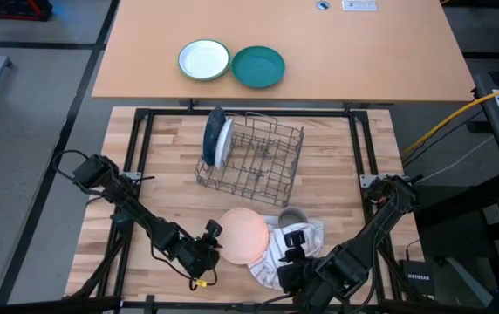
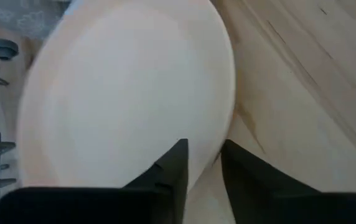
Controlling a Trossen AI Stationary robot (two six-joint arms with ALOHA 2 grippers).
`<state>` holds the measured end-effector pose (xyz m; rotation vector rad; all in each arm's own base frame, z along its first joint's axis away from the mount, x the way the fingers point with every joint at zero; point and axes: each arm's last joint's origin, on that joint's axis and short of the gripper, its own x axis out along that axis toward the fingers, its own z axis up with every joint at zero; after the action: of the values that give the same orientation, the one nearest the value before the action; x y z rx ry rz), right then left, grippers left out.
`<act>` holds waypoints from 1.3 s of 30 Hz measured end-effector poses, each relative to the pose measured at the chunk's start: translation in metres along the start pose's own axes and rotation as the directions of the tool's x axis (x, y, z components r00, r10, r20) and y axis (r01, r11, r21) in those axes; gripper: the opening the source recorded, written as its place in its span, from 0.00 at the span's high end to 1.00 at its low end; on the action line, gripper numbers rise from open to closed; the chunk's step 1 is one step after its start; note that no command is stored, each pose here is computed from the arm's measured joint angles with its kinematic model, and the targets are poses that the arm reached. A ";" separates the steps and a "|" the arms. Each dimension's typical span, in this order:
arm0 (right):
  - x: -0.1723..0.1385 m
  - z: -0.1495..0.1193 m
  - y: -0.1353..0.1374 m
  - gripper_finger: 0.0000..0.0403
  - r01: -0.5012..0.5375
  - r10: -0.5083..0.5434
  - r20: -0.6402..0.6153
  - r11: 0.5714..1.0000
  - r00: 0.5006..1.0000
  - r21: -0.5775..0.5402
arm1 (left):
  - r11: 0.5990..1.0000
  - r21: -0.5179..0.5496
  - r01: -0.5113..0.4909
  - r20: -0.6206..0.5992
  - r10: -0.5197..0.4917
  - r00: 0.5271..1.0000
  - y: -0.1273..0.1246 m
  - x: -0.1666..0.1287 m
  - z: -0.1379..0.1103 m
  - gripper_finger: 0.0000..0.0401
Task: Sort dishes
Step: Put the light orange plate into the dish rack
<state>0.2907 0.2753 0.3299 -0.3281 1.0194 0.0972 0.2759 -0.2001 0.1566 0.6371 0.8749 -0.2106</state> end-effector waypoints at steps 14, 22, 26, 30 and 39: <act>0.000 0.005 0.000 0.69 0.047 -0.038 0.067 0.989 0.997 -0.140 | 0.987 -0.162 0.022 0.056 -0.013 0.998 -0.008 -0.005 0.006 0.99; 0.021 0.011 0.003 0.69 -0.003 0.015 0.035 0.947 0.999 -0.321 | 0.974 -0.220 0.056 0.167 -0.019 0.986 -0.011 -0.023 0.035 0.99; 0.045 0.014 0.000 0.69 -0.085 0.074 -0.044 0.917 0.996 -0.389 | 0.969 -0.239 0.070 0.212 -0.019 0.977 -0.009 -0.032 0.049 1.00; 0.064 0.018 -0.013 0.69 -0.100 0.071 -0.084 0.896 0.994 -0.433 | 0.966 -0.244 0.086 0.246 -0.025 0.969 -0.009 -0.040 0.059 1.00; 0.078 0.027 -0.040 0.69 -0.201 0.172 -0.111 0.904 0.979 -0.378 | 0.965 -0.243 0.102 0.253 -0.039 0.967 -0.008 -0.041 0.062 1.00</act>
<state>0.3633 0.2400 0.2854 -0.5986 1.1033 0.4691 0.2863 -0.2468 0.2142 0.3309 0.6708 -0.2320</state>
